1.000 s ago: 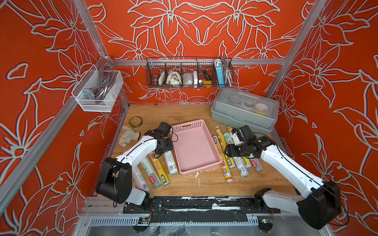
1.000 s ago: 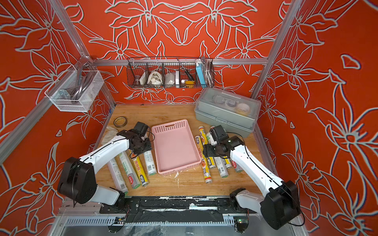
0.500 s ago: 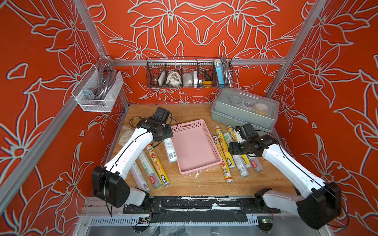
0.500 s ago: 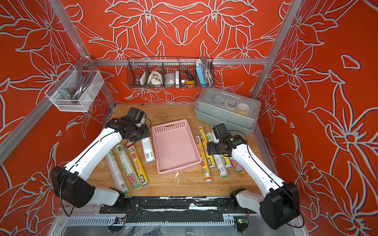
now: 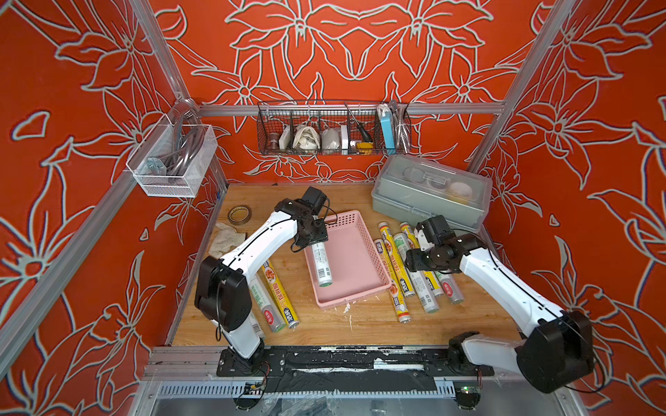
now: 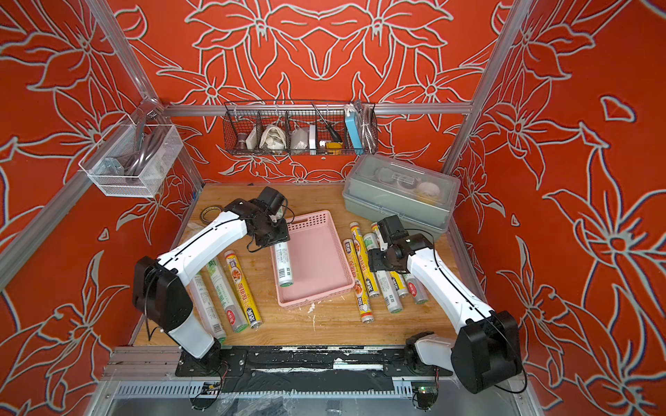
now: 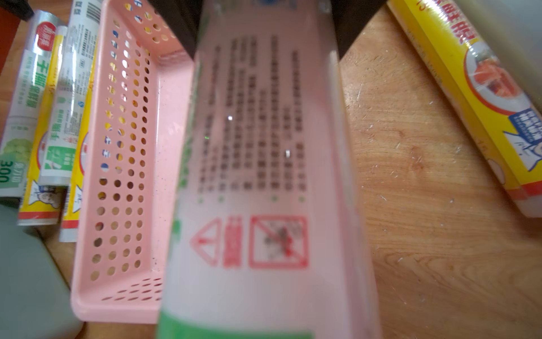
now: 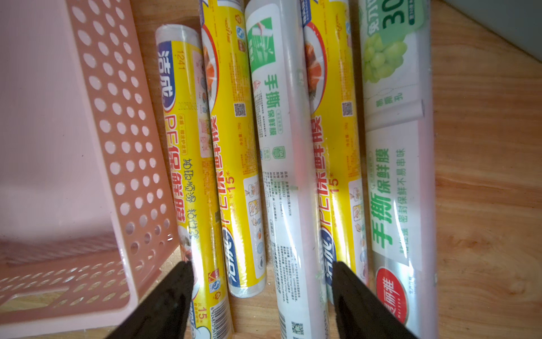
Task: Put the plastic wrap into the basket
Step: Place the plastic wrap in the basket.
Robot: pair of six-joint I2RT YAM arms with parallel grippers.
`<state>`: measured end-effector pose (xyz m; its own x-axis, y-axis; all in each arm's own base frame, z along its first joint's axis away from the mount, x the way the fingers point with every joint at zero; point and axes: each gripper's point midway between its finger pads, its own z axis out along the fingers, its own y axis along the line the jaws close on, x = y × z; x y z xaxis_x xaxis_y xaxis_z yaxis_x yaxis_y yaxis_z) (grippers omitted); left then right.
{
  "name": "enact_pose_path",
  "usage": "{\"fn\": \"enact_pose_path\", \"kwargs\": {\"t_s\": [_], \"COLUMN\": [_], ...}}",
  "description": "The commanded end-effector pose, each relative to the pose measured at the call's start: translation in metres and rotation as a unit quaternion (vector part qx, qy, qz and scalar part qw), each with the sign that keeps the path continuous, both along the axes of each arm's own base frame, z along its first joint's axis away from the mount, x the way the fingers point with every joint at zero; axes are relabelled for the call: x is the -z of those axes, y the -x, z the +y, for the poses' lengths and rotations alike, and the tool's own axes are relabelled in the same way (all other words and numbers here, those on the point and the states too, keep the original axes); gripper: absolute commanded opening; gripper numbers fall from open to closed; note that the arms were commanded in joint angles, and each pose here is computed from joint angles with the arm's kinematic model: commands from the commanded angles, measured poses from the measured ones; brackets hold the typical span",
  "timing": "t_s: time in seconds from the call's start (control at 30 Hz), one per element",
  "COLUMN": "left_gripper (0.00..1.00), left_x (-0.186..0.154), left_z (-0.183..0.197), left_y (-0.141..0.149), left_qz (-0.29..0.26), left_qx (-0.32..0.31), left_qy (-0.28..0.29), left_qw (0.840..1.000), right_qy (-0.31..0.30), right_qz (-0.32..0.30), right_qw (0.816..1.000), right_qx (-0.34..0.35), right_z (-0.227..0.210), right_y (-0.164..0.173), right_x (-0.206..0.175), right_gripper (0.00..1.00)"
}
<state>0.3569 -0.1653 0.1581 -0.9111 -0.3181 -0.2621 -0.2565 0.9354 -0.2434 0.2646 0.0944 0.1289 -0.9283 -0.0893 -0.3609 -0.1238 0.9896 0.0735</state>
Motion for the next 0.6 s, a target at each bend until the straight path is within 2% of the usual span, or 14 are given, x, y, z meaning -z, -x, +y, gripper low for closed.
{"fn": "enact_pose_path", "kwargs": {"t_s": [0.0,0.3,0.57], "left_gripper": [0.34,0.34,0.34], "left_x": [0.004,0.05,0.081], "left_z": [-0.008,-0.013,-0.015], "left_y": [-0.011,-0.016,-0.007], "left_qz": [-0.007,0.038,0.069], "left_qx": [-0.004,-0.004,0.004], "left_qy": [0.016,0.001,-0.012], "left_qw": [1.0,0.999,0.998], "right_qy": [-0.015,-0.058,-0.044], "right_qz": [0.002,0.04,0.071], "right_qw": [1.0,0.997,0.996], "right_qx": [-0.011,-0.026,-0.016], "right_z": [0.006,0.027,0.024], "right_y": [-0.001,0.015,0.039], "right_x": [-0.004,0.008,0.015], "right_gripper": [0.74,0.68,0.67]}}
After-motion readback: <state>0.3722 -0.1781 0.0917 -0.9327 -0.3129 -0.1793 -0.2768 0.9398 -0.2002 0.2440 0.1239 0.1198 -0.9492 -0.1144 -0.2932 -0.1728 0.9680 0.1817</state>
